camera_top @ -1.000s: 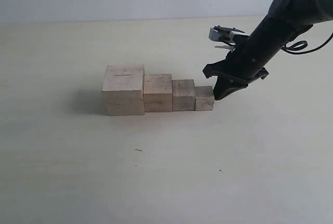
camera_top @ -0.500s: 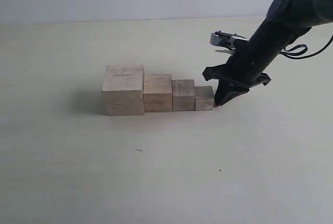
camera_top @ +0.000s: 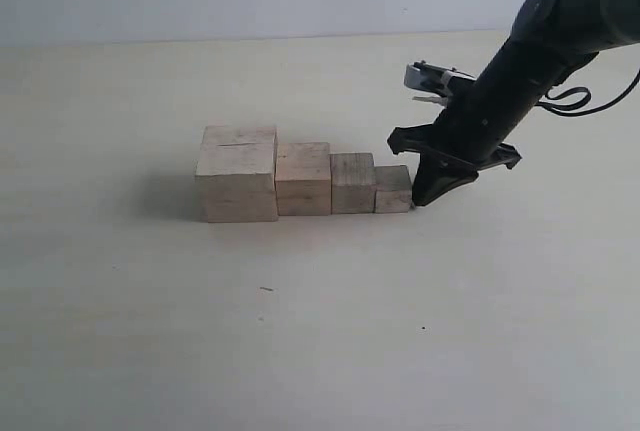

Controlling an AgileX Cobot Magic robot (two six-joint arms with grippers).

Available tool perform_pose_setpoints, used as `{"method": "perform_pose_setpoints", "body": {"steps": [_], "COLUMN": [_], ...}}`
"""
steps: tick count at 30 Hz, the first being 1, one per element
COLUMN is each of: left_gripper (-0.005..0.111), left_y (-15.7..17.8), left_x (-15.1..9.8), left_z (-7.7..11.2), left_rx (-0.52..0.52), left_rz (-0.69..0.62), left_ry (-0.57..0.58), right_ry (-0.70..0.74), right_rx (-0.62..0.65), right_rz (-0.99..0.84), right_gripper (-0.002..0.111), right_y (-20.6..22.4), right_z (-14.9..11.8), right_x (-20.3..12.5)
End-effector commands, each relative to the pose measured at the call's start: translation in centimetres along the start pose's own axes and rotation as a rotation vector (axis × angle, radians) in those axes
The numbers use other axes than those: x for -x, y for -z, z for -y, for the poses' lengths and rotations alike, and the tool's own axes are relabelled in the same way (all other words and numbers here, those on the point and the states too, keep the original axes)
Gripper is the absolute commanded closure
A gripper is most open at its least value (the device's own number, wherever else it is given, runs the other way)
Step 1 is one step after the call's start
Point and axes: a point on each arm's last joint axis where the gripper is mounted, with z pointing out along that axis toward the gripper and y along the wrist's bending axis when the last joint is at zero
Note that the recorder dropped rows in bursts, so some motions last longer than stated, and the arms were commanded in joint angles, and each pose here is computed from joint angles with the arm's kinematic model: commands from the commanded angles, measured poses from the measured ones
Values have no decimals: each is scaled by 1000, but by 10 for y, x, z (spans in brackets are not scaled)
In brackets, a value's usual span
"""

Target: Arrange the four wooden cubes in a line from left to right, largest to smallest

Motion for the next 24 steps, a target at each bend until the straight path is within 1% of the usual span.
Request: {"method": "perform_pose_setpoints", "body": {"steps": [1,12,15,24], "left_gripper": [107,107,107,107], "left_y": [0,0,0,0], "left_x": [0,0,0,0], "left_z": [0,0,0,0], "left_rx": [2,2,2,2], "left_rz": [9,9,9,9], "left_ry": [-2,-2,-2,-2], "right_ry": [18,27,62,62], "right_rx": [3,20,21,25], "right_rz": [18,24,22,15], "right_gripper": [108,108,108,108], "right_y": [2,2,2,2], "right_z": [-2,-3,-4,-4], "right_x": [1,2,1,1]}}
